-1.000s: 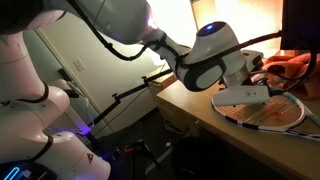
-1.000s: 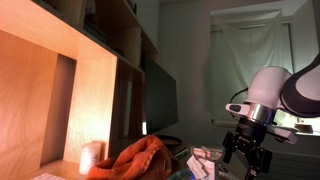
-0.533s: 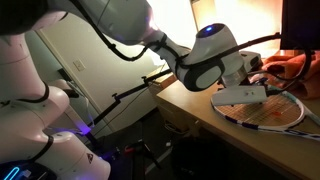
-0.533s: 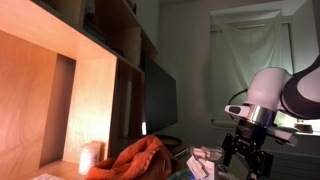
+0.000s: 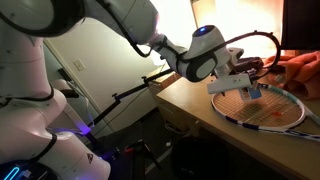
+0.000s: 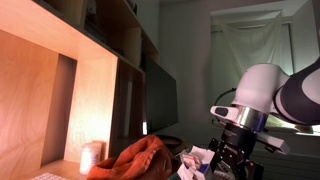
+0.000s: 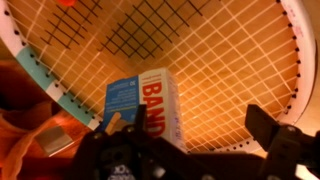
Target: Drop the box on the racket onto the floor
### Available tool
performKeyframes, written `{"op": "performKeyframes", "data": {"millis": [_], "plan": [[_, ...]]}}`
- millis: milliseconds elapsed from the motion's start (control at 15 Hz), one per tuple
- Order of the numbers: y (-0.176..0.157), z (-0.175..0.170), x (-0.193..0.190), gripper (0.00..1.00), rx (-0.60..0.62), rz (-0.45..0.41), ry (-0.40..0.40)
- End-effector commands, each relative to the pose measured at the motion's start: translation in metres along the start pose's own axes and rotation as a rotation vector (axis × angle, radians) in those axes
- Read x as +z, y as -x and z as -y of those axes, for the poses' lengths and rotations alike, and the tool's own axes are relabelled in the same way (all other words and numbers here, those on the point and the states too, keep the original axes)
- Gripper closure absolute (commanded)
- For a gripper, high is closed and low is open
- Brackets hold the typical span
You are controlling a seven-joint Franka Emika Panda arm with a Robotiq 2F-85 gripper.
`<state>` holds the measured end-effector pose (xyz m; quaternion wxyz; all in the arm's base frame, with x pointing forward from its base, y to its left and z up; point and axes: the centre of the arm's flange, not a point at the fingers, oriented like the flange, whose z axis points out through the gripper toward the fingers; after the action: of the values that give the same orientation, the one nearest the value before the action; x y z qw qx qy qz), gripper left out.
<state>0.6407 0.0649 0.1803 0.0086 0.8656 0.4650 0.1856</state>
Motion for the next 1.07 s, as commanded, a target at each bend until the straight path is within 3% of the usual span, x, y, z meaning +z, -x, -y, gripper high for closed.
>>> {"op": "performKeyframes", "data": {"millis": [0,533,1000], "plan": [[-0.017,-0.008,0.017,0.00,0.003,0.008,-0.015],[-0.019,-0.006,0.035,0.00,-0.025,0.017,-0.013],[-0.039,-0.003,0.026,0.00,-0.102,0.132,0.116]]}}
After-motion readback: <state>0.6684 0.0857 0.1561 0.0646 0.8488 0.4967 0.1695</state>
